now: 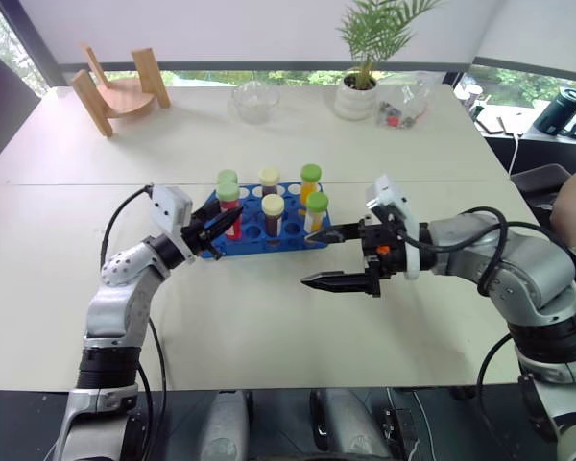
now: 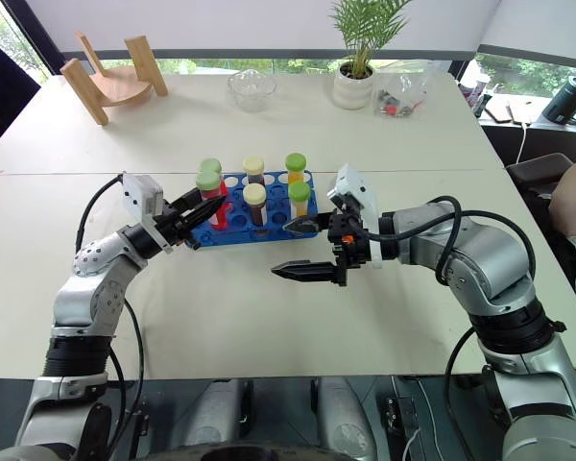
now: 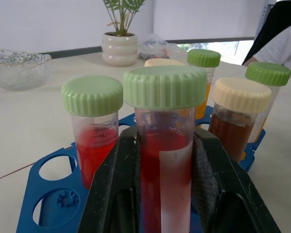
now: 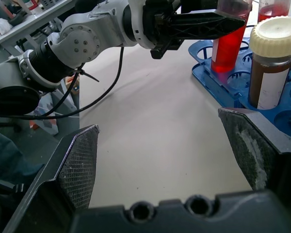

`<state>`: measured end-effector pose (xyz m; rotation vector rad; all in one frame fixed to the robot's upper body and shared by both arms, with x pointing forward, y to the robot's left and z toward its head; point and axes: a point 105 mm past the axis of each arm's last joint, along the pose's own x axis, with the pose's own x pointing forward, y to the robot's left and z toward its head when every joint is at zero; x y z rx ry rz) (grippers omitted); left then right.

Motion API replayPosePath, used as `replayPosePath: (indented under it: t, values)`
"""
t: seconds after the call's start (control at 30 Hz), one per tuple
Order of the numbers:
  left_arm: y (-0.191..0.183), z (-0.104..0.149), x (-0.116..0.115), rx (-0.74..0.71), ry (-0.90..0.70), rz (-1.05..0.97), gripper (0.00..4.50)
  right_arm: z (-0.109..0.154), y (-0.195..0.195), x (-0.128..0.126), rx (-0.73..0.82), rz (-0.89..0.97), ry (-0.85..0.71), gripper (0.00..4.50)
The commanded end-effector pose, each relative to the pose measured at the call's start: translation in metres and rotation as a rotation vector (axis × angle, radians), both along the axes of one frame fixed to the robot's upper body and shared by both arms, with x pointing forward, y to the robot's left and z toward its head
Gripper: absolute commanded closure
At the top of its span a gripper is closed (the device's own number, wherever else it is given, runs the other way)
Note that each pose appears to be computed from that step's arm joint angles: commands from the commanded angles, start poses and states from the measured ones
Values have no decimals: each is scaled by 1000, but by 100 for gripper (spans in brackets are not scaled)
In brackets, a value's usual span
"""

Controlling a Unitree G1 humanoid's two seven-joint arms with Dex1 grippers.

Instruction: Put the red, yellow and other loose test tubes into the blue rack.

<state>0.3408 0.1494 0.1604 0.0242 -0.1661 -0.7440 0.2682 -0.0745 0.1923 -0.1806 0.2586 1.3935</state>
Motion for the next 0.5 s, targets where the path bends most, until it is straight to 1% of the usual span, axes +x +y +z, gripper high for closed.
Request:
replayPosePath:
  t: [0.03,0.17,0.2,0.33,0.4,0.47,0.5]
  values:
    - [-2,6,-6,-5,-9,-35,229,11,2,-5,32,17,-41,15]
    - [8,10,-8,17,-4,0,34,9,2,-6,32,19,-32,15]
    - [10,11,-9,26,3,5,8,8,2,-6,32,17,-30,15]
    - [26,11,-25,154,21,15,8,-1,-8,-2,0,-28,-11,15]
    - [39,3,-49,217,115,-32,8,-14,-25,-4,-52,-57,27,15]
    - [52,-11,-74,305,223,-75,8,-25,-39,-6,-90,-86,63,15]
    - [57,-16,-81,334,258,-83,8,-29,-42,-6,-98,-95,72,15]
